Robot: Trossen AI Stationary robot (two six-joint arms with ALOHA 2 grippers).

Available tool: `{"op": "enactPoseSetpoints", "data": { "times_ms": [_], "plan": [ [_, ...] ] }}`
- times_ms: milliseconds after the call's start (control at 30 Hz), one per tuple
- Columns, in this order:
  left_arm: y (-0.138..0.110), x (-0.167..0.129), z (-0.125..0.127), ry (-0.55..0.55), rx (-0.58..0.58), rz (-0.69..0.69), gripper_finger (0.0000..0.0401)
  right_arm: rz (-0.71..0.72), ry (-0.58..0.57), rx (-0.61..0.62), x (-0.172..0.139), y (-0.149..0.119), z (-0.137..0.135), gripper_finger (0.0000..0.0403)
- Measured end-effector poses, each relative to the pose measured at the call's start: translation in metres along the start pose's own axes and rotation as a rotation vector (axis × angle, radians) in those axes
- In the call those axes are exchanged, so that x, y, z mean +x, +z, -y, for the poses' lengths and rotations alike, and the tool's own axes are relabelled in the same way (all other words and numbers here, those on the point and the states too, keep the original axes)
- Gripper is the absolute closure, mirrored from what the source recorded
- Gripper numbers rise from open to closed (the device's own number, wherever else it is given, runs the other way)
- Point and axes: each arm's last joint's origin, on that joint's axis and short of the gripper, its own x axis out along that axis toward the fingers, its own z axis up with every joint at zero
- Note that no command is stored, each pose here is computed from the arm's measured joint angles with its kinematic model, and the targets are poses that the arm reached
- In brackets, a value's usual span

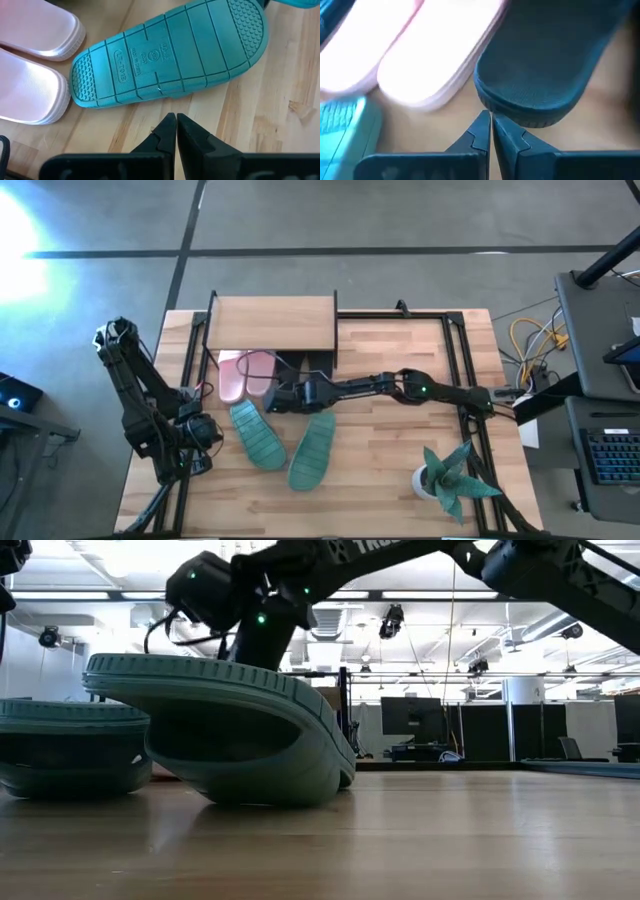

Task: Pick and place slides into the shelf
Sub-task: Adjust the black and pink slides under the shelf

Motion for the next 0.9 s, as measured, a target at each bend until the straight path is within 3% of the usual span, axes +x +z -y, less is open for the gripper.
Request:
{"op": "enactPoseSetpoints", "data": {
  "times_ms": [100, 233, 333, 467, 733, 900],
  "plan": [
    [0.0, 0.0, 0.0, 0.0, 0.0, 0.0, 0.0401, 0.005, 0.028, -0.025, -0.004, 0.01, -0.003, 0.039],
    [0.0, 0.0, 0.0, 0.004, 0.003, -0.001, 0.0401, -0.101, 0.125, -0.048, -0.008, 0.017, -0.008, 0.039],
    [0.0, 0.0, 0.0, 0.003, 0.002, 0.0, 0.0401, -0.235, 0.198, -0.021, -0.008, 0.013, -0.01, 0.039],
    [0.001, -0.001, 0.003, -0.025, -0.015, 0.004, 0.0401, -0.277, 0.196, 0.005, -0.001, 0.004, -0.009, 0.039],
    [0.002, -0.001, 0.007, -0.064, -0.032, 0.011, 0.0401, -0.205, 0.342, 0.072, 0.012, -0.002, -0.024, 0.039],
    [0.001, 0.001, 0.007, -0.044, -0.046, 0.014, 0.0401, -0.164, 0.32, 0.067, 0.009, 0.0, -0.025, 0.039]
  ]
}}
